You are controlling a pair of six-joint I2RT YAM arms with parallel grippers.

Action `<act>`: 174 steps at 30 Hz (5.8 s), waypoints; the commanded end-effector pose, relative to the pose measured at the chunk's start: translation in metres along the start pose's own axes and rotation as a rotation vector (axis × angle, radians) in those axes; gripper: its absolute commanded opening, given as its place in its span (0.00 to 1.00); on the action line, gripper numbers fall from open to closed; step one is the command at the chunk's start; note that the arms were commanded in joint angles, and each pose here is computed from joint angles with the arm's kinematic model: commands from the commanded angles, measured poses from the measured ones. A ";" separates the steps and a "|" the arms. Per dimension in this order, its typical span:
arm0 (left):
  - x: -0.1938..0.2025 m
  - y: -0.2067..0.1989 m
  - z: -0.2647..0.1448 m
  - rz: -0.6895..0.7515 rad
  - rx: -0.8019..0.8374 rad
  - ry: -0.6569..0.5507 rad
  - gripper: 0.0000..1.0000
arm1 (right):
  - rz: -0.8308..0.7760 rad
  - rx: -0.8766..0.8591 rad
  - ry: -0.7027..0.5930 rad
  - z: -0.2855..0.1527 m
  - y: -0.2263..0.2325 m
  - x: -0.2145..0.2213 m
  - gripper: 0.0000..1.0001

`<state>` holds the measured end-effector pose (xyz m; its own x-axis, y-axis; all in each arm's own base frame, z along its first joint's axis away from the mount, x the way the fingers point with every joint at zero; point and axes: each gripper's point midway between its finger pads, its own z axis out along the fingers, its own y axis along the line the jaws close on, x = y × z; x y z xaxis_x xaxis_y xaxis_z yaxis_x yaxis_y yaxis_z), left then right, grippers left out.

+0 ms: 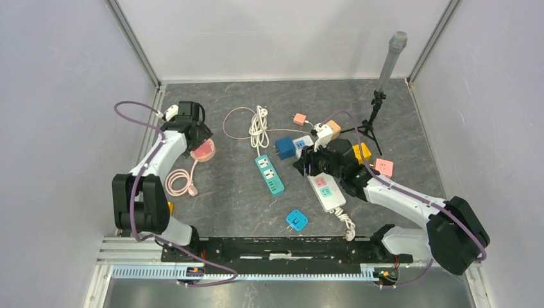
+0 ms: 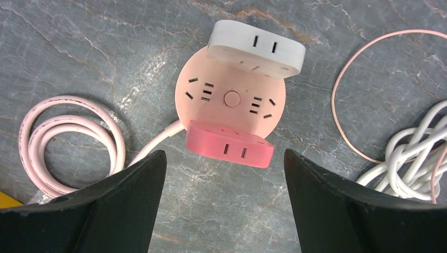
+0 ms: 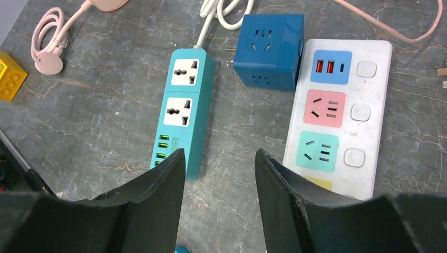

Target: Pull the plug off the socket

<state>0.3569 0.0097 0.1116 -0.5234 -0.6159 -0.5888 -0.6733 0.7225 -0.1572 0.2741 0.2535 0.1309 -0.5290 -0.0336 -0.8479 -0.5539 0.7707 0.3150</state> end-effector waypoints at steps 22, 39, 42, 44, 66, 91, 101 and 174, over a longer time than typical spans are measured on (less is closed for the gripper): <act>0.039 -0.031 0.008 0.025 0.157 0.193 0.38 | -0.024 0.011 -0.072 -0.007 -0.003 -0.009 0.51; 0.100 -0.042 -0.049 0.235 0.429 0.342 0.42 | -0.074 -0.249 -0.075 0.034 0.067 -0.020 0.69; 0.084 -0.037 -0.057 0.226 0.409 0.269 0.46 | -0.103 -0.283 -0.093 0.055 0.093 -0.032 0.77; 0.071 -0.034 -0.063 0.213 0.388 0.217 0.48 | -0.109 -0.296 -0.102 0.073 0.109 -0.043 0.78; 0.048 -0.009 -0.087 0.180 0.340 0.084 0.70 | -0.111 -0.254 -0.193 0.217 0.119 -0.043 0.32; 0.105 -0.015 -0.051 0.193 0.340 0.308 0.72 | -0.006 0.131 -0.052 0.129 0.110 0.032 0.39; 0.114 0.003 -0.041 0.178 0.225 0.279 0.48 | -0.084 0.018 -0.069 0.137 0.120 -0.002 0.54; 0.179 0.049 -0.015 0.185 0.117 0.379 0.28 | -0.178 -0.207 0.021 0.164 0.141 -0.027 0.00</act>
<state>0.2417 -0.0914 0.0369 -0.8044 -0.5183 -0.2903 -0.4346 0.8466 -0.3071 0.3067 0.4521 0.0791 -0.4567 -0.2729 -0.8468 -0.7271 0.6629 0.1785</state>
